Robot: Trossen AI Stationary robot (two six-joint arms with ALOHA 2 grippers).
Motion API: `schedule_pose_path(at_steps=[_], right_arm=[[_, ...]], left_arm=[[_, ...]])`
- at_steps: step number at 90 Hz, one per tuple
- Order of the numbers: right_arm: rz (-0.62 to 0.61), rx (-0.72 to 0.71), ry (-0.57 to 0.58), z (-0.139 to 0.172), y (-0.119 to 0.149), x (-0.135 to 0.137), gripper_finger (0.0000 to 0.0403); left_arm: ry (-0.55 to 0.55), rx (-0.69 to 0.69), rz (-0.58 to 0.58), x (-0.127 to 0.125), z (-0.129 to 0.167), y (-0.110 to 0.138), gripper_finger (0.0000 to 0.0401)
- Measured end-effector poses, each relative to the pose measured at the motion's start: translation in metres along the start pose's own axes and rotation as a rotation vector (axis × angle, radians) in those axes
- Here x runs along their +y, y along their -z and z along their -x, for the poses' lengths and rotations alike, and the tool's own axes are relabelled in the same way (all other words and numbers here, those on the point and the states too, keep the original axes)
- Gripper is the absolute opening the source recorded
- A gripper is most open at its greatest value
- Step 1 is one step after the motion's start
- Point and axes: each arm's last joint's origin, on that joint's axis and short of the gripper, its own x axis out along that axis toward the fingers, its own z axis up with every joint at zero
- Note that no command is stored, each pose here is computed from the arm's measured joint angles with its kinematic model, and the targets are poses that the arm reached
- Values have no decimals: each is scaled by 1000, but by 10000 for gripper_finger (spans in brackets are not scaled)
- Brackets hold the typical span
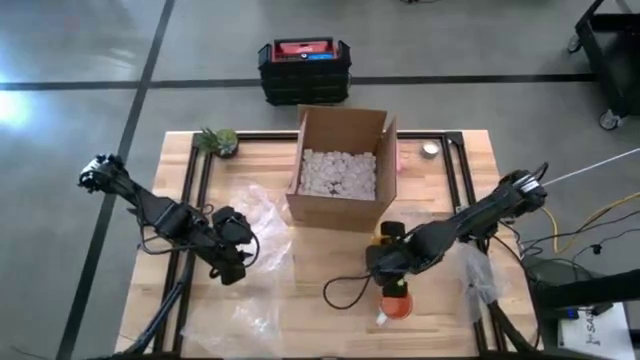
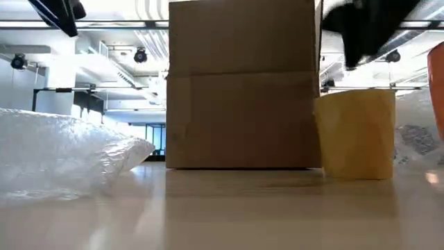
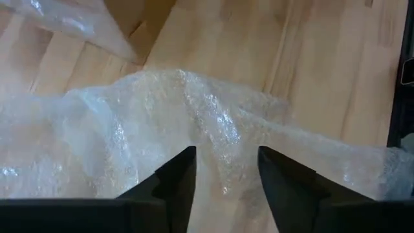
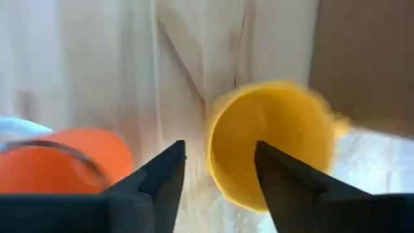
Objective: Wrap mug
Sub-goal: Wrap the yellow mug with bubble wrap
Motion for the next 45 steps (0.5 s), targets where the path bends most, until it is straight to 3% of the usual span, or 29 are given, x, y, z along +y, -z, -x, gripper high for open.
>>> schedule_pose_path(at_steps=[13,26,34,45], right_arm=[[-42,-167,-92,8,-13,8,211],[42,-273,-139,-9,-27,23,218],[111,-304,-142,-30,-36,32,219],[205,-388,-153,-52,-50,43,212]], left_arm=[[19,226,121,-1,-16,26,188],[-66,383,224,3,-40,66,183],[-99,436,294,4,-54,90,172],[-34,443,358,3,-76,115,154]])
